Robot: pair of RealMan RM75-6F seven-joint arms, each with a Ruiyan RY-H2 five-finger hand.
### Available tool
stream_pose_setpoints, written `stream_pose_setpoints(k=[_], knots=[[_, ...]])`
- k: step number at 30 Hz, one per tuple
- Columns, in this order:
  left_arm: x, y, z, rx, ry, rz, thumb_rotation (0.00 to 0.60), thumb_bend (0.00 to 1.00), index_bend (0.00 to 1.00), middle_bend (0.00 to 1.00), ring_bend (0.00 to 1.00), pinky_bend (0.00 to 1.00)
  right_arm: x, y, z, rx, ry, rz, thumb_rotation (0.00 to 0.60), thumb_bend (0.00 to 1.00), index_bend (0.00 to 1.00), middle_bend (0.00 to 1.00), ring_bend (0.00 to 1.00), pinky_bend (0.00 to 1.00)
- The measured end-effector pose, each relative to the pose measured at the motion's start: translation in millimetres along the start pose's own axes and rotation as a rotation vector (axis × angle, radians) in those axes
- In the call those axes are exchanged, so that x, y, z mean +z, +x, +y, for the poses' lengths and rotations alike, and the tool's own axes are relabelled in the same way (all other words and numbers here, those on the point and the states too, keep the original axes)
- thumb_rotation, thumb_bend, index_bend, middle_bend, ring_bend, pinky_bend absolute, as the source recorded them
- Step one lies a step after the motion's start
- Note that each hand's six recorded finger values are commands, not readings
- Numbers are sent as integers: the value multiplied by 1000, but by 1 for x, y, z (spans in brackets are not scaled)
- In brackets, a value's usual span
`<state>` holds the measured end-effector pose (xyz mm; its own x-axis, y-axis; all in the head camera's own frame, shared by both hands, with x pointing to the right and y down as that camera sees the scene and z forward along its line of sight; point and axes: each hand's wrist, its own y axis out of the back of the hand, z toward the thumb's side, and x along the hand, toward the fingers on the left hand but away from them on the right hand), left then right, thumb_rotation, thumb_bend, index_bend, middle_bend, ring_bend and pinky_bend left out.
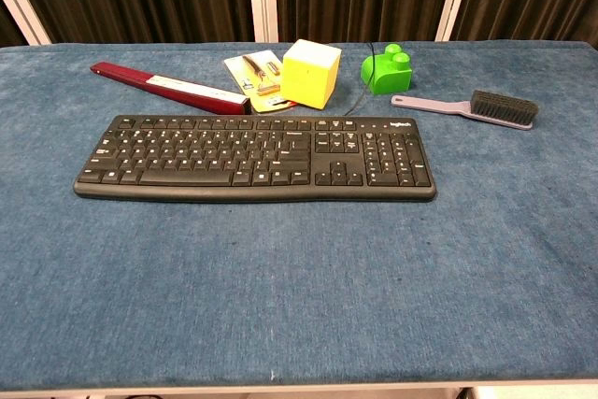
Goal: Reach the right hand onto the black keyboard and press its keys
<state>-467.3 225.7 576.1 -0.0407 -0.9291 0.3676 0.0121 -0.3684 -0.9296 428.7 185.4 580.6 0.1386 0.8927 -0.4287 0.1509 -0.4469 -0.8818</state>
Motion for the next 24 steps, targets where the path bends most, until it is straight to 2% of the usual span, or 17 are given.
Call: stream_pose_setpoints(k=[5,7,8,10,12,15,17,20,24], knots=[[4,3,1,1,2,-5,600,213,68,3,0,0,6,-7,-2,23,24,17,285,151,0,73,2,67],[6,4,0,-3,2,-11,600,213,68,4,0,0,12,-11,-4,36,46,37,289,151,0,74,11,109],[8,5,0,-4,5,-19,600,213,67,4,0,0,18,-15,-5,44,63,55,294,161,0,88,40,162],[11,6,1,-2,8,-29,600,213,68,3,0,0,29,-22,-6,53,94,89,304,245,0,156,149,300],[15,7,3,6,9,-42,600,213,68,3,0,0,48,-34,-8,64,133,139,309,403,24,323,388,556],[17,8,5,15,10,-47,600,213,67,3,0,0,78,-52,-17,99,178,217,309,635,152,613,744,845],[17,8,5,15,8,-47,600,213,67,3,0,0,99,-65,-27,139,207,272,309,805,236,755,880,953],[16,9,4,9,9,-44,600,213,68,4,0,0,131,-83,-45,211,258,345,309,982,320,879,993,1000],[13,9,1,0,9,-36,600,213,68,3,0,0,167,-104,-67,293,313,405,297,1000,361,948,1000,1000]])
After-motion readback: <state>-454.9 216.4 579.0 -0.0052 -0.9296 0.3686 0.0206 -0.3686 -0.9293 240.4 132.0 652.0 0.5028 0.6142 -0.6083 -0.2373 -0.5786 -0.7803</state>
